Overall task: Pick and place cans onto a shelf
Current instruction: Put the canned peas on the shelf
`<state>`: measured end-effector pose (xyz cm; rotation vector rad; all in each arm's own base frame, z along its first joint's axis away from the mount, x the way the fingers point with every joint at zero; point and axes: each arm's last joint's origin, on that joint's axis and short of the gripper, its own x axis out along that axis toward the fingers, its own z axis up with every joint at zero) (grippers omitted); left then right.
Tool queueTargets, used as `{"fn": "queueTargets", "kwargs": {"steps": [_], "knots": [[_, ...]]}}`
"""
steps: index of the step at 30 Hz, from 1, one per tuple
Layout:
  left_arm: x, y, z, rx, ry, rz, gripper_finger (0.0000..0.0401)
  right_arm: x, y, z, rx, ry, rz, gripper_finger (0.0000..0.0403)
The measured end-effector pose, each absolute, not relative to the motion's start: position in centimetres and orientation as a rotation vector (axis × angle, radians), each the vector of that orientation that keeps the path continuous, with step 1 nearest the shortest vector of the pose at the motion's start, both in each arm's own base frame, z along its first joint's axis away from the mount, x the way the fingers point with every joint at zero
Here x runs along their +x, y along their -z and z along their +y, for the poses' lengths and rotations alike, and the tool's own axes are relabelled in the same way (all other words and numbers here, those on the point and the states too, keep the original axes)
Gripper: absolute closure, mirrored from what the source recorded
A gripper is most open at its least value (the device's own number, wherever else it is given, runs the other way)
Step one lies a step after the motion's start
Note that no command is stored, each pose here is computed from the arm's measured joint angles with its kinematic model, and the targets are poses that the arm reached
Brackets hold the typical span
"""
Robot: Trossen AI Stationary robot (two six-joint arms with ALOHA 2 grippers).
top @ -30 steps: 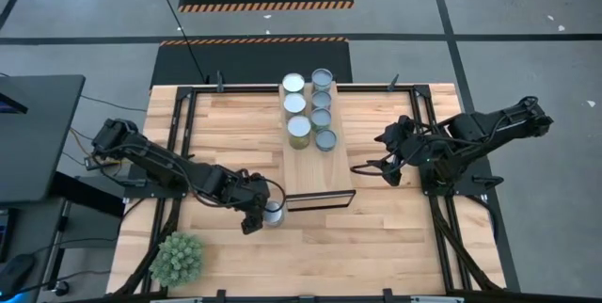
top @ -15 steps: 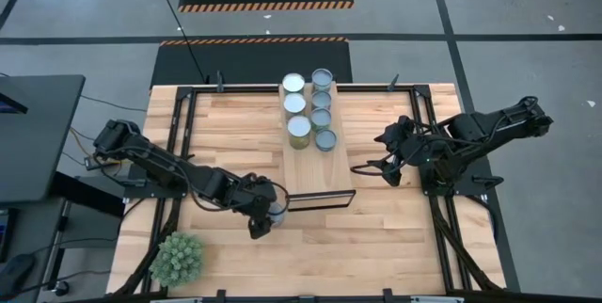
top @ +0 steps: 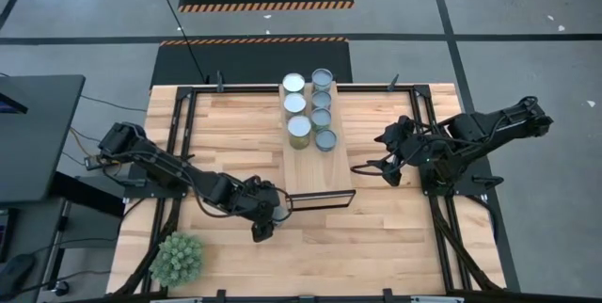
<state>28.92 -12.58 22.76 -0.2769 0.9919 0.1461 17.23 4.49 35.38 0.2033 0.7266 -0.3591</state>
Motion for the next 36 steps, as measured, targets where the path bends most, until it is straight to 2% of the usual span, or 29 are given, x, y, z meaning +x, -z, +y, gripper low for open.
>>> {"fn": "queueTargets", "kwargs": {"steps": [24, 36], "knots": [[29.2, -20.6, -13.9, -0.147, -0.157, 1.029, 0.0004, 17.2, -35.4, 4.5, 0.211, 0.355, 0.729, 0.0056], [29.9, -19.3, -14.3, -0.152, -0.154, 1.047, 0.0005, 17.2, -35.4, 4.5, 0.205, 0.353, 0.731, 0.0056]]}}
